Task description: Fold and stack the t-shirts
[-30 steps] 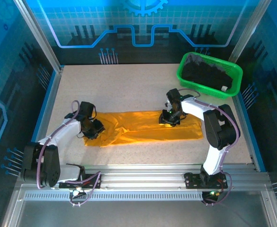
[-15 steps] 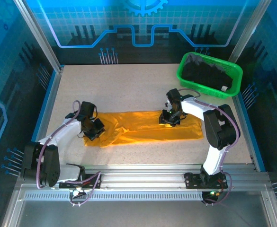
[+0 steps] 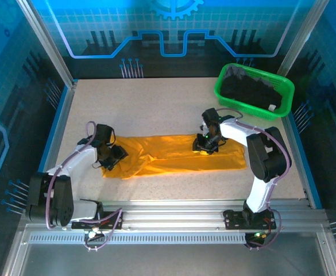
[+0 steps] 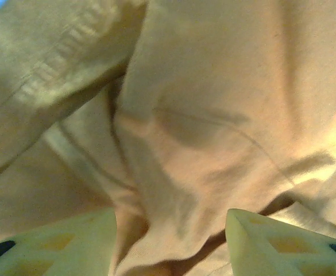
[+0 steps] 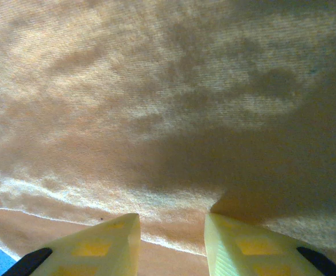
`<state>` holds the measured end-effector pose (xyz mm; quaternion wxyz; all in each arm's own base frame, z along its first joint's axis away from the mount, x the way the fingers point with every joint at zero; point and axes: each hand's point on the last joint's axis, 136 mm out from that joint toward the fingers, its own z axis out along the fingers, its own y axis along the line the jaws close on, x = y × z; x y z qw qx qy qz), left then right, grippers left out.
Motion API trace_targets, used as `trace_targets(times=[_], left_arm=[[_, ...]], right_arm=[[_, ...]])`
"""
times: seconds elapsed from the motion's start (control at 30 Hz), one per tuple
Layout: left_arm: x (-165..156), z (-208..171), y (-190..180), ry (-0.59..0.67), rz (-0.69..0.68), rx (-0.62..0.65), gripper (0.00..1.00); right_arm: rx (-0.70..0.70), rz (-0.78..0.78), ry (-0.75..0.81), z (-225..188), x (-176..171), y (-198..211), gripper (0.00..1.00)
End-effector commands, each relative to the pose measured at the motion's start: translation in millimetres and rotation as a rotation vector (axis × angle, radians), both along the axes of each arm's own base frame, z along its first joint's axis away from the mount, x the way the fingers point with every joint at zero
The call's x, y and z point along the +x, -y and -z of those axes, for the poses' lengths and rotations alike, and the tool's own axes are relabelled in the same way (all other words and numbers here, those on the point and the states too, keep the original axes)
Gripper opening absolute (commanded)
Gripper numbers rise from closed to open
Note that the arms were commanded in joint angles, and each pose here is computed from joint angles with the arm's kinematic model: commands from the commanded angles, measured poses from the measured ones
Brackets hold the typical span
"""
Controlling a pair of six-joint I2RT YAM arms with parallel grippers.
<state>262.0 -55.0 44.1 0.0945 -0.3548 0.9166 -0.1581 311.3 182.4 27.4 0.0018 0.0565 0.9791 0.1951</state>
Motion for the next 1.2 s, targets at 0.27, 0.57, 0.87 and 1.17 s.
trace_targets(times=[0.27, 0.57, 0.87, 1.17], left_arm=[[8, -8, 15, 0.07, 0.047, -0.087, 0.38], [-14, -1, 19, 0.017, 0.068, -0.11, 0.28], [-13, 4, 19, -0.008, 0.079, -0.104, 0.1], [-5, -21, 4, 0.006, 0.071, -0.01, 0.0]], right_arm=[[0.023, 0.002, 0.0, -3, 4, 0, 0.36], [0.022, 0.006, -0.004, 0, 10, -2, 0.36], [0.021, 0.004, -0.006, 0, 11, -2, 0.36], [-0.002, 0.01, -0.026, 5, 8, 4, 0.36]])
